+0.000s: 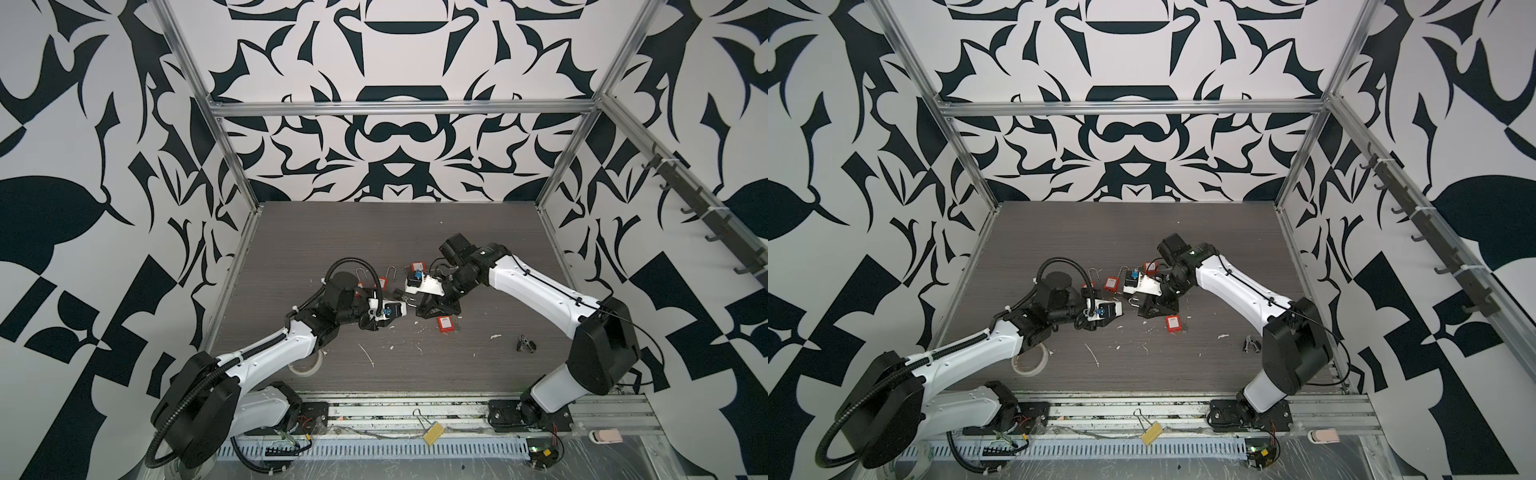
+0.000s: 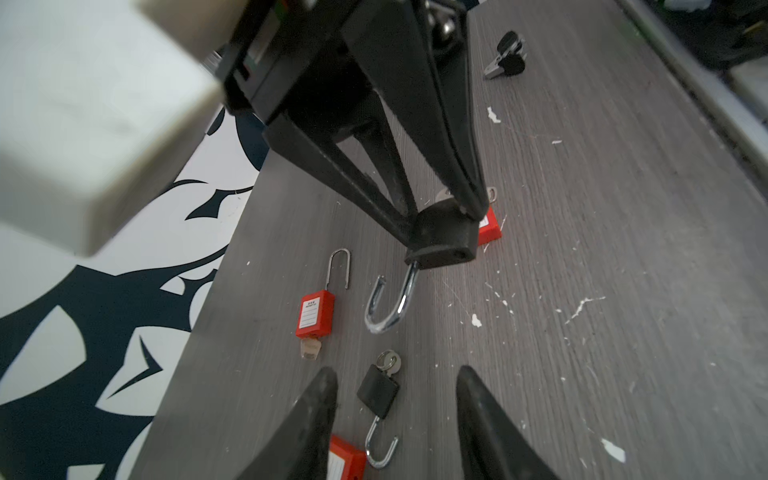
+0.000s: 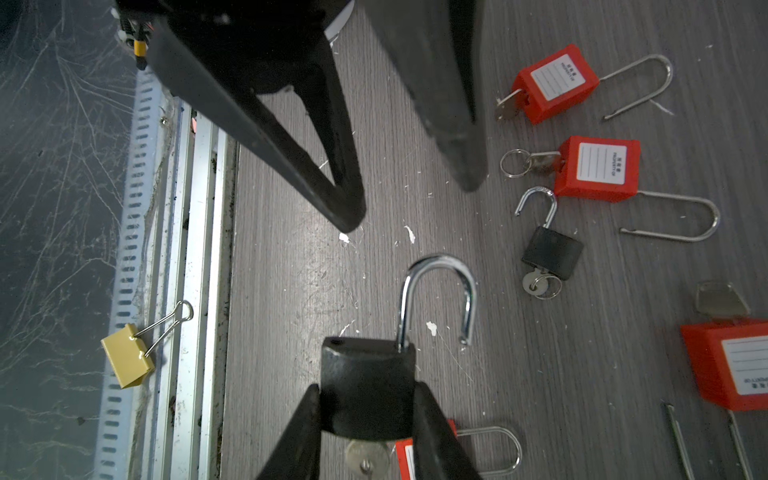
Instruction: Lock with the key
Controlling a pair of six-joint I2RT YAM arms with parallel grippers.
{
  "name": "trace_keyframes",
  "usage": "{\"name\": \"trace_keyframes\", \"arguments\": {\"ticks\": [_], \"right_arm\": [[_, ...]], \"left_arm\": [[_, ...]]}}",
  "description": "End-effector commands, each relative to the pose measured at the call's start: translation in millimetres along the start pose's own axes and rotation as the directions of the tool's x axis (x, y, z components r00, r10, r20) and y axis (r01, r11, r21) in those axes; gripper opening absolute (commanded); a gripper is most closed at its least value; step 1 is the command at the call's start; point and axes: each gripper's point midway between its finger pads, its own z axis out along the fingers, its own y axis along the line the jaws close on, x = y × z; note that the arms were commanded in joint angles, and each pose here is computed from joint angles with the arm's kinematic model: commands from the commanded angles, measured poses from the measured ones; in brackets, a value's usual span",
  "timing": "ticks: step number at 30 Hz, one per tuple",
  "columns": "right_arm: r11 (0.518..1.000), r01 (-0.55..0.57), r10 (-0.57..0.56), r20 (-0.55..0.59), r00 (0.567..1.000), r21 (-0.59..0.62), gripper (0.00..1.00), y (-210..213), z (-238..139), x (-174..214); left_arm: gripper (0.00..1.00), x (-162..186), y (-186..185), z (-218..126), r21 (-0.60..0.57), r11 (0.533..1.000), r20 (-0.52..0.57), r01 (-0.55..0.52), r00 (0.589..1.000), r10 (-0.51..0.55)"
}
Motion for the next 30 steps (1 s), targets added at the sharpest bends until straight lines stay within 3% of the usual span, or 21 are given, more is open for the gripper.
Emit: {"name": "trace_keyframes", "arguments": {"ticks": [1,20,30], "right_arm": [[1.0,-0.002,0.003,0.037,0.999,-0.026,0.3,14.4,-8.0,-7.8],[0.997,-0.029,0.032,0.037,0.999,-0.07,0.3,22.4,-6.1,-6.3],[0.993,-0.04,0.045,0.042,0.998,-0.109,0.29,26.1,-6.2,-10.4]], "left_arm": [[0.45,-7.1,10.0,10.7,-0.052,0.993,-0.027,-0.11,0.994,0.109],[0.25,-3.7,9.0,22.2,-0.054,0.993,-0.051,-0.101,0.994,0.098],[0.22,-15.0,-0.9,20.2,-0.022,0.994,-0.01,-0.105,0.994,0.105]]}}
